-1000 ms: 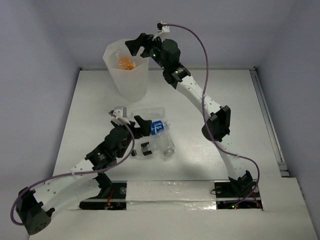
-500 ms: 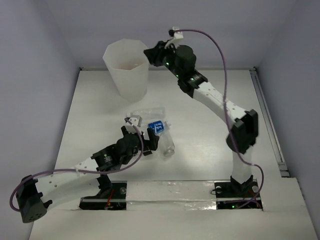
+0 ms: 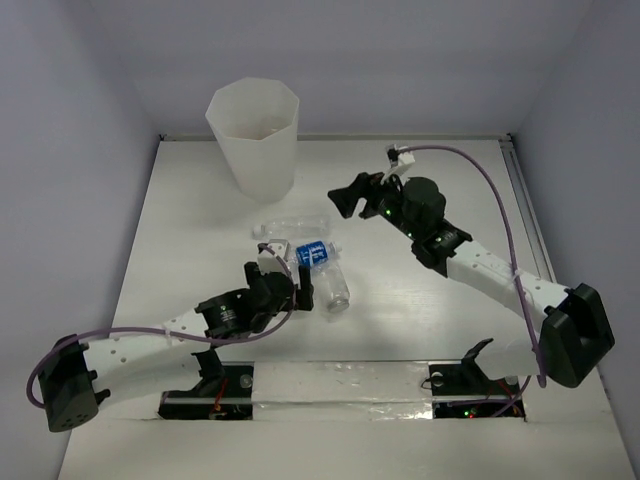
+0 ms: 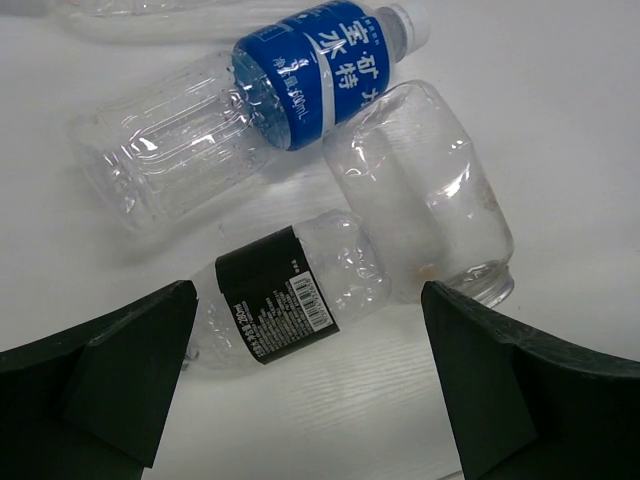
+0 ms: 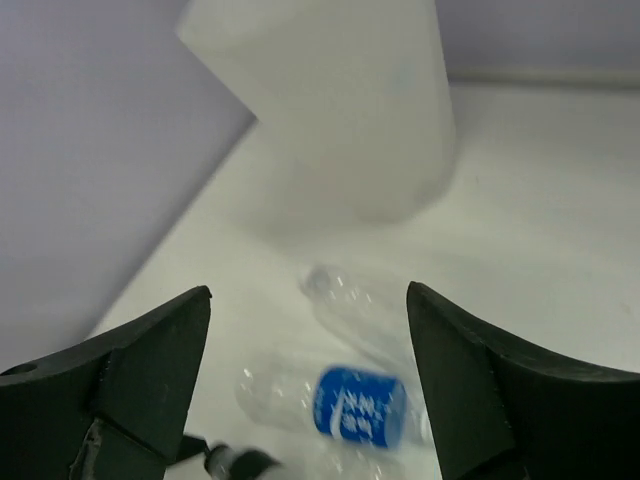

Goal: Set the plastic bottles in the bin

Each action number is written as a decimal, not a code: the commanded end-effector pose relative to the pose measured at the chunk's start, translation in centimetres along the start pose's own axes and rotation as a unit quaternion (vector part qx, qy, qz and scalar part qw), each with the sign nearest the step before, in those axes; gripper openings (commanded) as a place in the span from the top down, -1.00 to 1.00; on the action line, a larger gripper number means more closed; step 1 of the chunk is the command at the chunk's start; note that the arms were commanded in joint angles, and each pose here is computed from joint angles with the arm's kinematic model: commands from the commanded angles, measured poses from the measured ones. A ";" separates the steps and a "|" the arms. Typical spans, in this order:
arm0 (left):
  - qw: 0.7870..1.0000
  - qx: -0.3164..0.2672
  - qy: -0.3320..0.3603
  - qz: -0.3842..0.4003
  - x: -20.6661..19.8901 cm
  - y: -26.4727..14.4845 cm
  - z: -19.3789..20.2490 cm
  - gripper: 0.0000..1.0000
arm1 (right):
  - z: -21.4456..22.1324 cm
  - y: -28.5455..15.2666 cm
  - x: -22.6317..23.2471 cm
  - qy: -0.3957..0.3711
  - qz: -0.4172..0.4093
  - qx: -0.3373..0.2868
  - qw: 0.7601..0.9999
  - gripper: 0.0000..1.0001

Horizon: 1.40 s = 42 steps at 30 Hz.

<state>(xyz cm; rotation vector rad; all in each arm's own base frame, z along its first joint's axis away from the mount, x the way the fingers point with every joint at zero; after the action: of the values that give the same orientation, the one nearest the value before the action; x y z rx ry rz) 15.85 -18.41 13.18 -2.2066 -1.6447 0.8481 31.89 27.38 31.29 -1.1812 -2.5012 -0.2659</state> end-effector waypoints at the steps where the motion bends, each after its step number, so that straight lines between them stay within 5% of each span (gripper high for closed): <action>1: 1.000 -0.015 0.002 -0.008 -0.7 0.3 -1.1 -0.89 | 2.4 -2.1 -0.6 0.001 0.007 0.041 0.999 -0.71; 6: 1.000 0.008 0.015 0.011 -1.5 0.6 -0.5 -0.88 | 7.7 -5.2 -2.0 0.009 0.012 0.121 0.992 -0.99; 16: 0.998 0.034 0.033 0.035 -2.3 1.1 0.6 -0.89 | 12.2 -8.6 -2.6 0.024 -0.004 0.186 0.982 -0.99; 24: 0.999 0.031 0.035 -0.001 -1.9 1.9 0.5 -0.89 | 12.5 -8.2 -1.9 0.028 -0.028 0.205 0.978 -0.99; 32: 0.998 0.052 0.022 0.009 -1.8 1.9 1.8 -0.79 | 16.5 -7.6 -2.6 0.037 -0.035 0.291 0.955 -0.99; 42: 0.996 0.087 -0.003 0.032 -1.7 1.6 3.9 -0.88 | 19.8 -6.7 -2.4 0.035 -0.040 0.349 0.936 -0.99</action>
<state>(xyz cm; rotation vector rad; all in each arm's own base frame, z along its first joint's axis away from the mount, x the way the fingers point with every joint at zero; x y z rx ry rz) 15.14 -20.85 9.95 -2.1280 -1.4776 0.9160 22.66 26.68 11.03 -0.7867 -2.2216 0.5304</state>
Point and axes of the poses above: each gripper's point midway between its finger pads, its own y axis out along the fingers, its own x axis along the line the jaws close on, z = x × y, the point moved 4 cm from there along -y, back along the fingers, and after that the axes turned 3 degrees about -y, right-handed, at the moved point
